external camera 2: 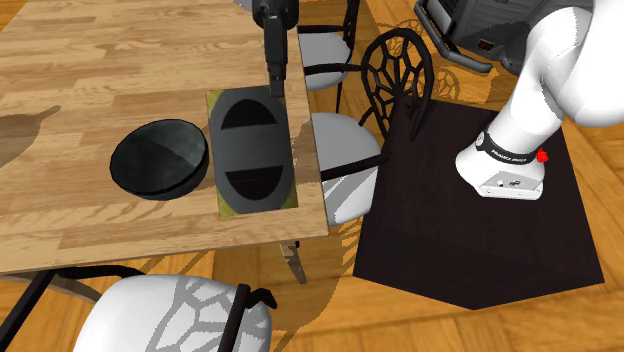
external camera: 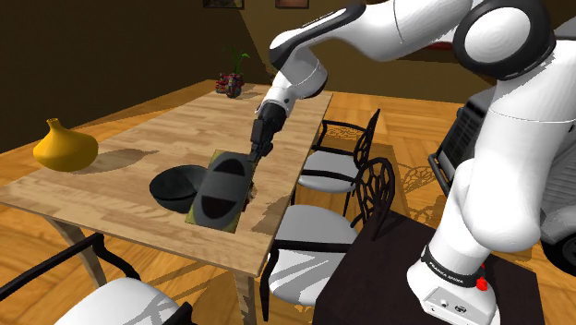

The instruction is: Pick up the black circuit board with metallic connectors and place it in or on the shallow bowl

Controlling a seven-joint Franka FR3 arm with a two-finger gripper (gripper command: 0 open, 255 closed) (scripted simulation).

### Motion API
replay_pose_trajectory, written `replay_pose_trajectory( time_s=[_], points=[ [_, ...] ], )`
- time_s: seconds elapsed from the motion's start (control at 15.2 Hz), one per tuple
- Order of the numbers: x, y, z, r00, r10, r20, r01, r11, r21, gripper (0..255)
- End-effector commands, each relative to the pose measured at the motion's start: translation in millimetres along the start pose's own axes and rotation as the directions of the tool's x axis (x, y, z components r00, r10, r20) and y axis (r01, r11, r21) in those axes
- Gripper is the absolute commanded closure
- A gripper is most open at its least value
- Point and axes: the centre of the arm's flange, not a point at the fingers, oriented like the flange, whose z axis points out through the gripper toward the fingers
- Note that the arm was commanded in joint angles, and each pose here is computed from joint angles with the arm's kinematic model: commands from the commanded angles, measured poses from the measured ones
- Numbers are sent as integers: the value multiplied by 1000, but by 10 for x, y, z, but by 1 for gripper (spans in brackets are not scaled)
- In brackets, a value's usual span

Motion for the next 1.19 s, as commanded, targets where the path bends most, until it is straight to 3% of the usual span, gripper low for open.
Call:
replay_pose_trajectory(
  time_s=[0.0,0.66,1.12],
  points=[
    [5,-85,-64,1000,0,0,0,1000,0,255],
    [25,-510,-321,1000,0,0,0,1000,0,255],
    [889,-667,-608,1000,0,0,0,1000,0,255]
  ],
)
